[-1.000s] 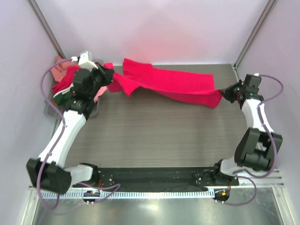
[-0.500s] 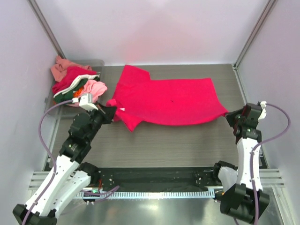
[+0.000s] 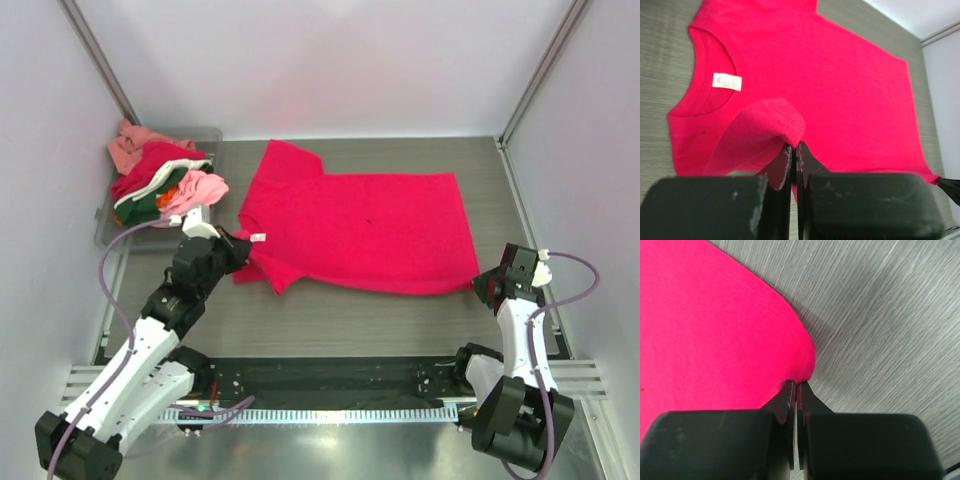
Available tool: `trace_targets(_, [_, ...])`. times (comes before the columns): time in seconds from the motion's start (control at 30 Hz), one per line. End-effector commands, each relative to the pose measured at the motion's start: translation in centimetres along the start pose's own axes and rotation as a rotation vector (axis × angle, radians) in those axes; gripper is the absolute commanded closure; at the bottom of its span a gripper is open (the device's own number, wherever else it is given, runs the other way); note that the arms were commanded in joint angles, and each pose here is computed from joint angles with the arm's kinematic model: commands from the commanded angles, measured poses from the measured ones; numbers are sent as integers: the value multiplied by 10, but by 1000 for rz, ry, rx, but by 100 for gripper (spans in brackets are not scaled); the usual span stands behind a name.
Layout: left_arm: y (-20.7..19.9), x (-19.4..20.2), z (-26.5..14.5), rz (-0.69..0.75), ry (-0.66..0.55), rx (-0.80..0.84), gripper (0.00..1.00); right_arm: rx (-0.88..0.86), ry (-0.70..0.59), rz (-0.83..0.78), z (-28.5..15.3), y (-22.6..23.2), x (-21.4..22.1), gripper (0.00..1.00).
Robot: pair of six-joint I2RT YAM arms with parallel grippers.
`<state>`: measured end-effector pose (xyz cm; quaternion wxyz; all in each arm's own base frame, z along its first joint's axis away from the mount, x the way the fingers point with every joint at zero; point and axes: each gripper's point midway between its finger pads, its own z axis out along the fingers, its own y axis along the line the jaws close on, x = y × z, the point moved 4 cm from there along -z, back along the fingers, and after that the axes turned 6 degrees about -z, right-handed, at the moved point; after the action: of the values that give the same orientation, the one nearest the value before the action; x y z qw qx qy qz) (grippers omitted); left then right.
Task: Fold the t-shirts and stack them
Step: Flatten the tshirt out, then fold the tshirt
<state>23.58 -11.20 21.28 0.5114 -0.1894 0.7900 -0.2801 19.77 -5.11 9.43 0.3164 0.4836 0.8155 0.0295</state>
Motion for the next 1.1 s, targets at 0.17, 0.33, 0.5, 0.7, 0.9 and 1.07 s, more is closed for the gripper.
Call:
trace_targets(0.17, [-6,-8,24,49,9,-46,99,2,-52,-8,14,10,-20,99])
trace_targets(0.33, [-6,-17,38,90,3,-115,99,-25,-62,16,18,24,-29,99])
trace_targets(0.5, [-8,-34,48,121,-26,-191,100,-29,-50,13,23,42,-40,99])
trace_targets(0.7, [-11,-41,58,141,-29,-227,100,-29,-57,21,30,68,-54,99])
trace_targets(0.9, [-9,-31,80,161,27,-260,100,-28,-40,32,41,86,-66,99])
trace_targets(1.07, [-8,-31,97,178,38,-287,100,-13,-34,39,49,92,-70,99])
